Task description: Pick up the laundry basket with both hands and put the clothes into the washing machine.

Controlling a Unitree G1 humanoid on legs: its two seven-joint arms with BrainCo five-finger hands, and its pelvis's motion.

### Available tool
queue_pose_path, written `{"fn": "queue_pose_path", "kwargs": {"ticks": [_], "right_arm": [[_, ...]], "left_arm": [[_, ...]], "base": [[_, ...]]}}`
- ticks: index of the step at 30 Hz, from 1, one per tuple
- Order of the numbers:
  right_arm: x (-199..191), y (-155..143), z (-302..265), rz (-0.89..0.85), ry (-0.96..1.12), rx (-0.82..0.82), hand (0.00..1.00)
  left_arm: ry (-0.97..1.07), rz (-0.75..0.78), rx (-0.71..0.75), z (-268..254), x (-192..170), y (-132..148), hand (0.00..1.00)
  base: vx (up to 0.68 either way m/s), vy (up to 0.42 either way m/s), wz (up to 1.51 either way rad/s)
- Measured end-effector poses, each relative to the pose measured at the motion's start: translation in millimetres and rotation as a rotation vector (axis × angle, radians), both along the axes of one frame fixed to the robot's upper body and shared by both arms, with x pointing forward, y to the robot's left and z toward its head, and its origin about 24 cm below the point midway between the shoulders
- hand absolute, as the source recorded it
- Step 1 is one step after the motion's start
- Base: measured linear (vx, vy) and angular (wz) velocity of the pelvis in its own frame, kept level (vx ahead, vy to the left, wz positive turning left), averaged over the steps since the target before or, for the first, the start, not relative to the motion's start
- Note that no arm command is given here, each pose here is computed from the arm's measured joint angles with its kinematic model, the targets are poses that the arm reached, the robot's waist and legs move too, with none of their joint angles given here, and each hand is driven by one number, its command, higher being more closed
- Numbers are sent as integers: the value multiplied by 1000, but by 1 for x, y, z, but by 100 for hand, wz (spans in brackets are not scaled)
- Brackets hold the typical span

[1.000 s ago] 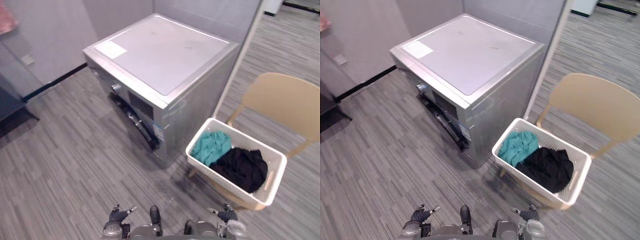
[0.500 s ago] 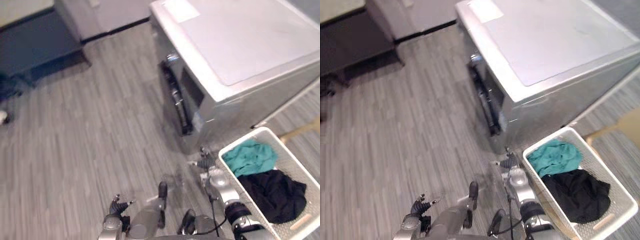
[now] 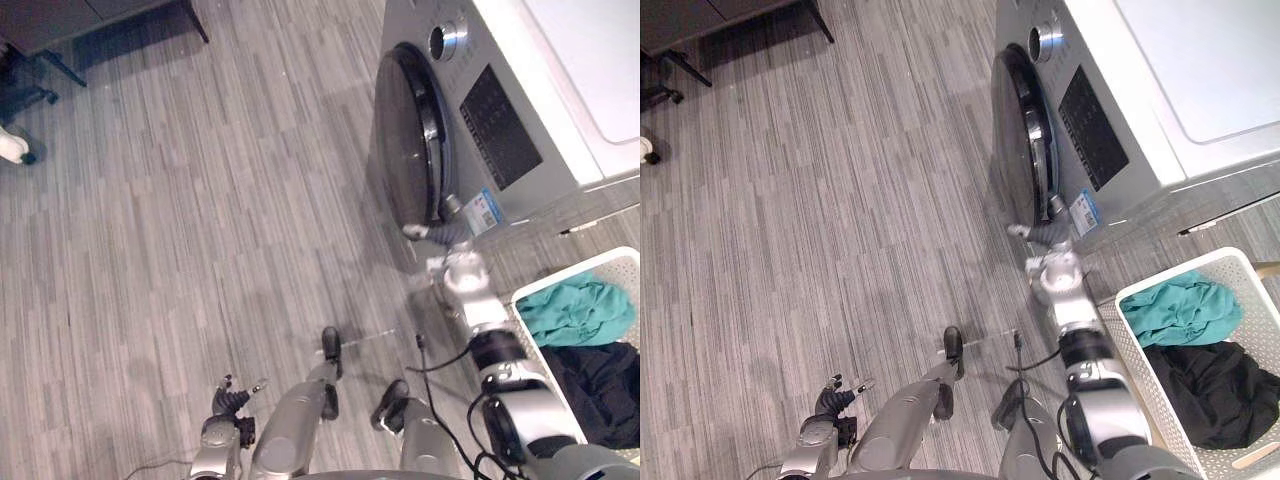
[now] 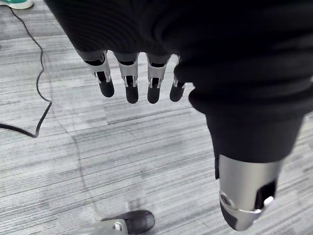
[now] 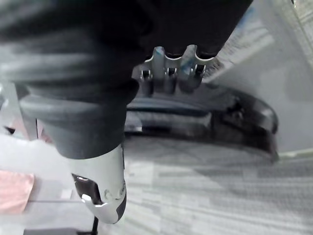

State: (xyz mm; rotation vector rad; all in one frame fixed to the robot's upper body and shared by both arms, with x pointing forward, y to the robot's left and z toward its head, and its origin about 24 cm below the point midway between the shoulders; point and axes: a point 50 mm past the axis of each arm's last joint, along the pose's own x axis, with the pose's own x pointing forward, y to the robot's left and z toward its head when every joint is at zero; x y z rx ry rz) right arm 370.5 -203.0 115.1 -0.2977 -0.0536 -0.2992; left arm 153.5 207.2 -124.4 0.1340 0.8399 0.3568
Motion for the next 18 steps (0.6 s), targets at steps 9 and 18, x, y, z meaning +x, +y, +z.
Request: {"fn": "queue_pose_path", "kwargs": {"ticks": [9, 18], "right_arm": [[34, -5, 62, -2, -57, -39, 0], [51, 35, 96, 149, -48, -177, 0]], "left_arm": [[-47, 9, -12, 5, 7, -1, 0], [-141, -142, 32, 23, 43, -10, 0]], "base": [[60, -42, 2], [-31, -85, -5]]}}
